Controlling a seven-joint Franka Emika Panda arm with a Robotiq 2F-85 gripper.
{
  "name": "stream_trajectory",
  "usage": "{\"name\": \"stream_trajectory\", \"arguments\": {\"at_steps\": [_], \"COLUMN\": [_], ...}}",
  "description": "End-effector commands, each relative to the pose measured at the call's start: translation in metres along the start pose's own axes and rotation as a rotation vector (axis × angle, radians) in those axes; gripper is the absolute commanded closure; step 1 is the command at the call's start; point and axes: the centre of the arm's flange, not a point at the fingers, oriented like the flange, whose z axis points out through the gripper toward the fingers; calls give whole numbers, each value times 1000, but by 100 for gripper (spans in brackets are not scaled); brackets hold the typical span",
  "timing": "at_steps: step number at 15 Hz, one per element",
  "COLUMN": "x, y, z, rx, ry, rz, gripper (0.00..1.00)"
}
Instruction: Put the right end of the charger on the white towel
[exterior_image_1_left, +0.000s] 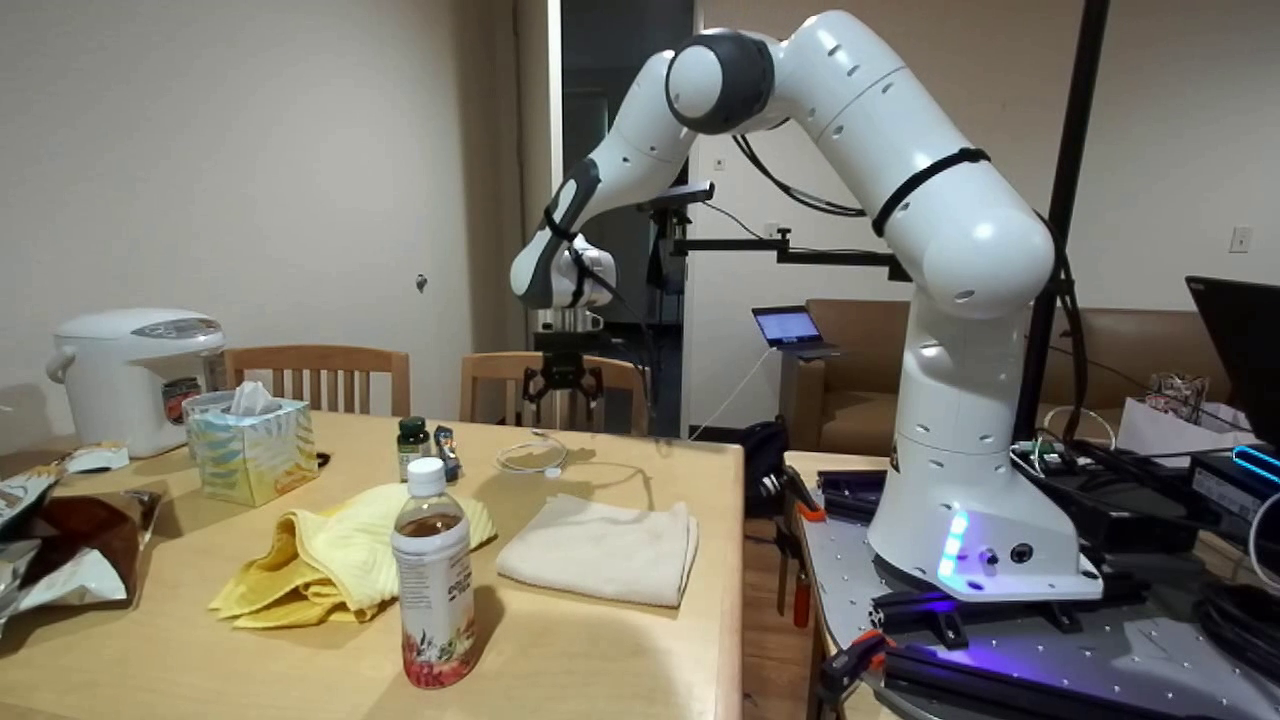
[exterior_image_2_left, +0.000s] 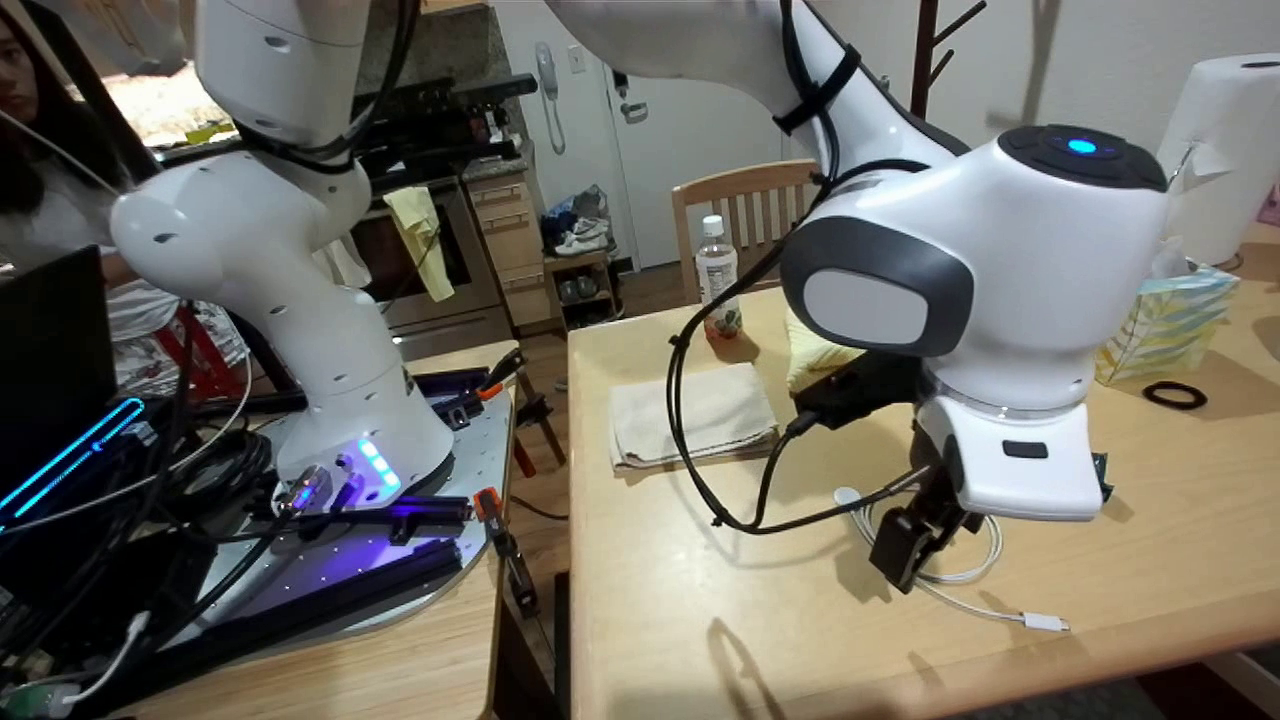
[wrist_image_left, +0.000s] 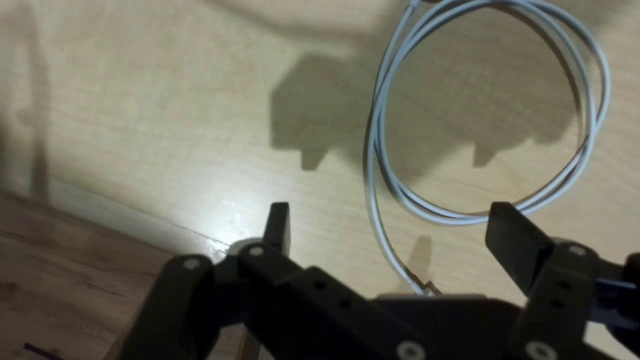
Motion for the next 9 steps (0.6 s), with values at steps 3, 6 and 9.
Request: {"name": "stream_trajectory", "arguments": {"at_steps": [3, 6, 9], "x": [23, 27, 31], "y": [0, -5, -13], "z": [5, 17, 34], "rx": [-1, 31, 23], "ry": [-16, -35, -66], "rz": [-196, -250, -274], "gripper": [0, 0, 0]}}
